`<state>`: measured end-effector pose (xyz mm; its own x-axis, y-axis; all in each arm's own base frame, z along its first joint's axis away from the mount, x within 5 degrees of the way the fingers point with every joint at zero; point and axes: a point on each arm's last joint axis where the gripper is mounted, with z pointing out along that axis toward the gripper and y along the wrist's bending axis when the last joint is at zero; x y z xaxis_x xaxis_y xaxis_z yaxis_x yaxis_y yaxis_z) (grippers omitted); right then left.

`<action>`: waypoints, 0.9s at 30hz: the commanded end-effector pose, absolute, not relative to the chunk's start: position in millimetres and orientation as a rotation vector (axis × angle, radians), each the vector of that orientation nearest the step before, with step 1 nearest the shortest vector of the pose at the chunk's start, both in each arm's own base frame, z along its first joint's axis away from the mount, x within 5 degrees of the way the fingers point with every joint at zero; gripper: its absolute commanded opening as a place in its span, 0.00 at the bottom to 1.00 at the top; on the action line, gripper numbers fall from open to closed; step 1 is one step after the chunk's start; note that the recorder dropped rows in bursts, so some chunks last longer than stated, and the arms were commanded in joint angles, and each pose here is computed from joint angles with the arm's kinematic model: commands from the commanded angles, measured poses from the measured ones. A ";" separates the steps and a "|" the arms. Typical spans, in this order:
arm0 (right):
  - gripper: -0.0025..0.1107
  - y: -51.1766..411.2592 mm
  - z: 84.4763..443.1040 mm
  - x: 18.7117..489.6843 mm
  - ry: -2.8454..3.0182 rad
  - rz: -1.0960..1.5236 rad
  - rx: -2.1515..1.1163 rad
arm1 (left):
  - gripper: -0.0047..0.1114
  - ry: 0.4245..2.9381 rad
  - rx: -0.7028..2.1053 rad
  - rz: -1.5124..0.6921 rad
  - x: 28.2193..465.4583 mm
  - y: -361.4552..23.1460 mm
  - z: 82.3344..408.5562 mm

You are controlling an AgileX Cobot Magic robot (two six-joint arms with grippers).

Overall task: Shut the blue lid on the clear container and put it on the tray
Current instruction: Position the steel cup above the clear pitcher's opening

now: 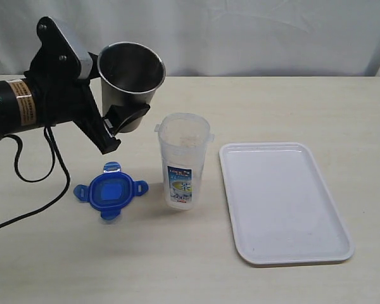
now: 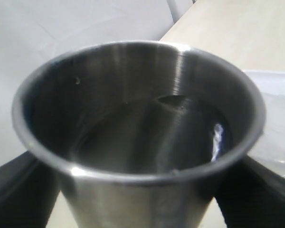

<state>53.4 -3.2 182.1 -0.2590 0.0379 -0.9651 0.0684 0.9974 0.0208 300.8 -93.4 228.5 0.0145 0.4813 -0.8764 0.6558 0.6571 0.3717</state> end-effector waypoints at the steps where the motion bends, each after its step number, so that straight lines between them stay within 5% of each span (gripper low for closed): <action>1: 0.06 -3.2 182.0 53.3 1.828 -0.035 0.069 | 0.04 1.587 0.912 -0.194 303.3 -95.3 238.9; 27: 0.06 -3.2 182.0 53.3 1.828 -0.035 0.069 | 0.04 1.561 0.765 -0.314 306.0 -97.4 250.3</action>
